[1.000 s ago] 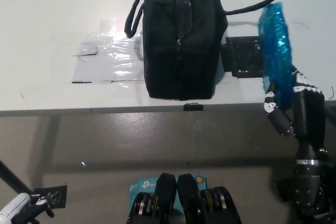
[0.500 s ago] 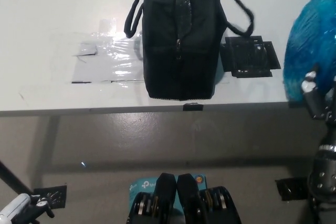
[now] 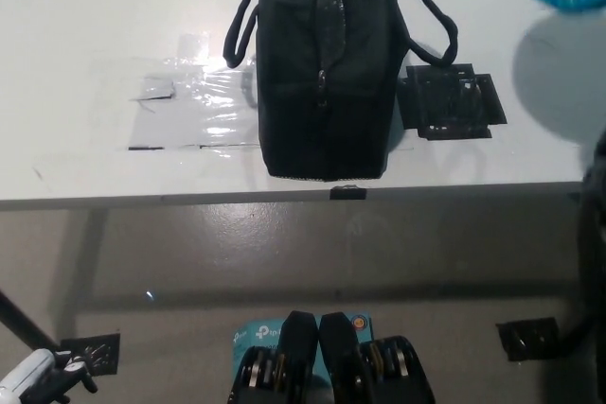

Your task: The robot uses its right hand to pick up a stack of plates kept in the middle of the desk and put it inside a bag kept next to it

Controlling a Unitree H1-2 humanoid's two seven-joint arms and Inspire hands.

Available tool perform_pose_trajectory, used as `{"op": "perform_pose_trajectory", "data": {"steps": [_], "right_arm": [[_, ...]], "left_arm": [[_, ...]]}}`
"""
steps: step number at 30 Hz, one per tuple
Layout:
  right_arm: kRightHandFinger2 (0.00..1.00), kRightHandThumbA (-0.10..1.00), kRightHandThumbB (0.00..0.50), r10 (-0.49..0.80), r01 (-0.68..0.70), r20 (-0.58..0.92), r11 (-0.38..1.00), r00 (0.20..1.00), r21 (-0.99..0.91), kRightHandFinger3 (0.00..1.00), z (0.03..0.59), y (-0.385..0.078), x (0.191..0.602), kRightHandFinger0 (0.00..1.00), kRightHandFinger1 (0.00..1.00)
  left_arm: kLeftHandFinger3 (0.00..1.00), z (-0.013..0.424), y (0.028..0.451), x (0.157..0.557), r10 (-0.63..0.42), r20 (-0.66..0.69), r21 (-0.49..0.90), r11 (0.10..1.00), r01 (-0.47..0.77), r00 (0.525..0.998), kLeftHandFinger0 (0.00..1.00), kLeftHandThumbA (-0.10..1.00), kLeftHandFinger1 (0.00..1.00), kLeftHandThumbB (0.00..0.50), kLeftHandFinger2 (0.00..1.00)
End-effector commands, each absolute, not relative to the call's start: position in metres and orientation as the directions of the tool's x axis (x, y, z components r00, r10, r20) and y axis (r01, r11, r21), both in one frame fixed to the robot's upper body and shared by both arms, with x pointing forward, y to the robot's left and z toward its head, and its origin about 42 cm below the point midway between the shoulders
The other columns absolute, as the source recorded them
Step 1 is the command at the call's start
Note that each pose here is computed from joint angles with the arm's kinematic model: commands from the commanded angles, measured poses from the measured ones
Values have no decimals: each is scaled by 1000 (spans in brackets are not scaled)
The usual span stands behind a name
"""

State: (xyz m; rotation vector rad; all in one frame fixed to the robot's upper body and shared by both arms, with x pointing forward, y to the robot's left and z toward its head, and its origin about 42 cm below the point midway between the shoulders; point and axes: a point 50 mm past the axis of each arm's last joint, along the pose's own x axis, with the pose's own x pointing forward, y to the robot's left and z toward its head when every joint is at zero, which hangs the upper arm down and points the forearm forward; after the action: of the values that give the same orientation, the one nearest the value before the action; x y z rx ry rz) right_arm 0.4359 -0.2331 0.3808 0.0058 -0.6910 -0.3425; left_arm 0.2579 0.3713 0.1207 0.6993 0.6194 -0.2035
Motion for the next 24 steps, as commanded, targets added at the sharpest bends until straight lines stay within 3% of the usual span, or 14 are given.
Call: {"op": "perform_pose_trajectory", "data": {"steps": [1, 5, 7, 10, 14, 18, 21, 24], "right_arm": [[165, -100, 230, -134, -67, 781, 974, 610, 219, 0, 495, -187, 412, 0, 0], [158, -100, 232, -90, -115, 768, 971, 634, 209, 34, 496, -173, 413, 0, 0], [163, -100, 205, -49, -144, 771, 973, 635, 181, 30, 495, -166, 413, 0, 0], [224, -100, 212, -24, -168, 768, 971, 640, 170, 54, 488, -153, 414, 0, 0], [199, -100, 258, 19, -190, 743, 971, 669, 146, 44, 475, -135, 414, 0, 0], [180, -100, 248, 64, -172, 731, 982, 679, 74, 58, 453, -120, 414, 0, 0], [52, -100, 227, 76, -145, 712, 989, 698, 37, 0, 438, -115, 417, 0, 0], [0, -100, 214, 78, -61, 705, 997, 705, -50, 0, 426, -116, 422, 0, 0]], "left_arm": [[1000, 140, 376, 260, 37, -567, 575, 732, 364, 823, 740, 752, 835, 181, 945], [1000, 142, 376, 261, 34, -567, 574, 733, 365, 823, 745, 765, 835, 196, 944], [1000, 141, 377, 263, 29, -573, 576, 725, 377, 819, 758, 797, 846, 194, 951], [1000, 143, 377, 263, 30, -569, 579, 725, 374, 822, 741, 779, 837, 186, 942], [1000, 144, 376, 262, 27, -567, 579, 724, 375, 823, 735, 779, 842, 174, 953], [1000, 144, 374, 263, 25, -569, 577, 724, 377, 822, 744, 783, 844, 199, 950], [1000, 142, 375, 263, 25, -568, 568, 735, 370, 823, 756, 753, 846, 192, 951], [1000, 144, 374, 263, 25, -567, 571, 732, 371, 823, 751, 759, 847, 188, 952]]}}
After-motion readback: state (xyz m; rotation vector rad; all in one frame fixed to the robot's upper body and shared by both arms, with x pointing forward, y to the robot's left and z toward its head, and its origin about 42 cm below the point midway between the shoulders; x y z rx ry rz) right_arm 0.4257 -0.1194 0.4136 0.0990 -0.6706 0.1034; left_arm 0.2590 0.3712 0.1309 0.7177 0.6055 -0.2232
